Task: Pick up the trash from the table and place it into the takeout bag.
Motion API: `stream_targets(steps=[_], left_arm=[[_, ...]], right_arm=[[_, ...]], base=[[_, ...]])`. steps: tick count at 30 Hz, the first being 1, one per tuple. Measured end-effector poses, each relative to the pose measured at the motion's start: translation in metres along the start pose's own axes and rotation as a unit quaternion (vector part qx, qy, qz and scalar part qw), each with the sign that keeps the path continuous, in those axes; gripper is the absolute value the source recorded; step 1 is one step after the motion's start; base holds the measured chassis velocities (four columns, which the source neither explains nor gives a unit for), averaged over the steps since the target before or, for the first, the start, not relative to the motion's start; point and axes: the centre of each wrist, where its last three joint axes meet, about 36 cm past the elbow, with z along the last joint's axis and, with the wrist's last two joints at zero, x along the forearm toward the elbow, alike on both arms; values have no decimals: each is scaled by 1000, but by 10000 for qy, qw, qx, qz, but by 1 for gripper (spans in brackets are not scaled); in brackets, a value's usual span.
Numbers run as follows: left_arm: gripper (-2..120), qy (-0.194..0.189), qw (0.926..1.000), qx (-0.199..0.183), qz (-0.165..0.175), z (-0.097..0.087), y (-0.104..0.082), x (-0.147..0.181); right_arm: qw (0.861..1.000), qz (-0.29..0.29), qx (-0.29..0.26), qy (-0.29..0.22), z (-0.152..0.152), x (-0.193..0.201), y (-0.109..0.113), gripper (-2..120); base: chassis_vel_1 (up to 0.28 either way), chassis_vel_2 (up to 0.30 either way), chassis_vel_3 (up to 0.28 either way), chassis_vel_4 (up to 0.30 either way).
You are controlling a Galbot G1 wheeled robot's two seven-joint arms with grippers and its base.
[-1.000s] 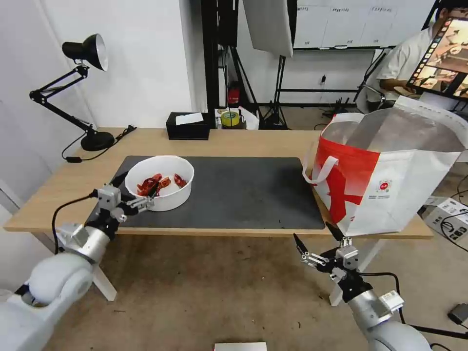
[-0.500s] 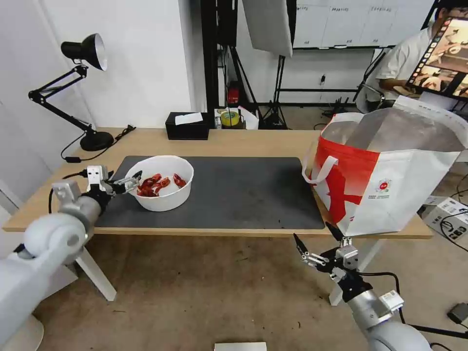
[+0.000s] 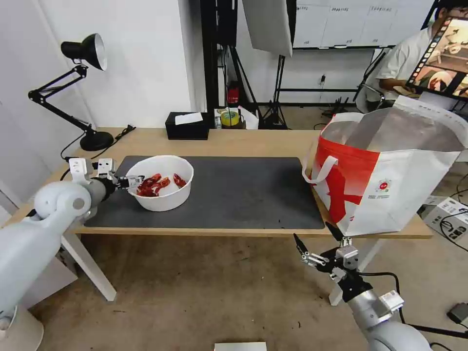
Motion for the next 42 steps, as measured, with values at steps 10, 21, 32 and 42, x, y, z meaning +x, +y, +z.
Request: stream_targets(steps=[10,21,32,42], left_arm=[[100,399,9985,373,76,-15,2,-17],[99,481,9977,474,-25,-26,0,-27],[68,609,9978,277,-3,-18,2,-19],[31,672,9975,195,82,-17,3,-20]], right_arm=[[10000,0,0,0,0,0,0,100],[10000,0,0,0,0,0,0,100],[10000,0,0,0,0,0,0,100],[10000,0,0,0,0,0,0,100]], base=[[0,0,0,0],[0,0,0,0],[0,0,0,0],[0,0,0,0]])
